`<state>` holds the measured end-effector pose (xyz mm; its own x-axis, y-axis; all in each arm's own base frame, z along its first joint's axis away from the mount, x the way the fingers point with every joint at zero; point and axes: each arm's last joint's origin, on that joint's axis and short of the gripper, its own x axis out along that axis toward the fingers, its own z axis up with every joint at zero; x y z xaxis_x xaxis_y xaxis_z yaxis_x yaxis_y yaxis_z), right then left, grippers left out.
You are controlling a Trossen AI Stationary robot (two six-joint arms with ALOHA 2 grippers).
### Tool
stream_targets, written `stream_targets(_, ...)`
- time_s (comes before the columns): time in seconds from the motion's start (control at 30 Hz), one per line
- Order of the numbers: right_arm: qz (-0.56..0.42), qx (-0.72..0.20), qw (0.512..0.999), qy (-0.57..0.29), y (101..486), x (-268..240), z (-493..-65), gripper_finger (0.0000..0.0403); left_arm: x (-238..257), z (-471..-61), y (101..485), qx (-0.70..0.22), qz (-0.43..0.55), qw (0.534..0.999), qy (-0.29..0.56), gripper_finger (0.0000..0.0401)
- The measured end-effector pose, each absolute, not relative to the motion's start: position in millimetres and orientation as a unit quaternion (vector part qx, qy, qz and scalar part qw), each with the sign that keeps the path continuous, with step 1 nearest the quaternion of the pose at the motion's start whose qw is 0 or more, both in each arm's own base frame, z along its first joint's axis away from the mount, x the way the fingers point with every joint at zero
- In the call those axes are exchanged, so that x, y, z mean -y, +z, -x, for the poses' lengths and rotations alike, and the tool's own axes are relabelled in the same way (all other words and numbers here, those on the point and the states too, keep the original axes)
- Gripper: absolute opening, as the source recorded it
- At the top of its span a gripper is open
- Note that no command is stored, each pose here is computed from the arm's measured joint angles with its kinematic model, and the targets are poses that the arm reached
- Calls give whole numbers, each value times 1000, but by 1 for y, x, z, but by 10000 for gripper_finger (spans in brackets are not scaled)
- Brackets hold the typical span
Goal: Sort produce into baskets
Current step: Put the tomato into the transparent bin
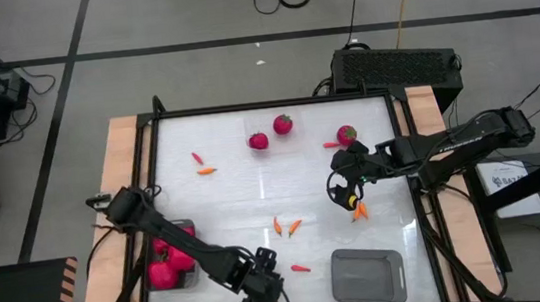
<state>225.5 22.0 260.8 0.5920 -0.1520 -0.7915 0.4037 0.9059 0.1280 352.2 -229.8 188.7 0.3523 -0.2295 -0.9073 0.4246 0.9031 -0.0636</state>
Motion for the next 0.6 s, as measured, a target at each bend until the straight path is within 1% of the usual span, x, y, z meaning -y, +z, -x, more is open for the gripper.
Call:
stream_targets(0.27,-165,-421,876,-166,261,-22,-225,329,229,-351,181,-552,-91,803,-204,368)
stream_targets(0.43,-171,-418,876,-168,261,-22,-226,329,226,-346,179,-578,-99,785,-197,368)
stream_targets(0.6,-180,-416,875,-172,261,-22,-226,329,224,-347,176,-585,-101,781,-196,368)
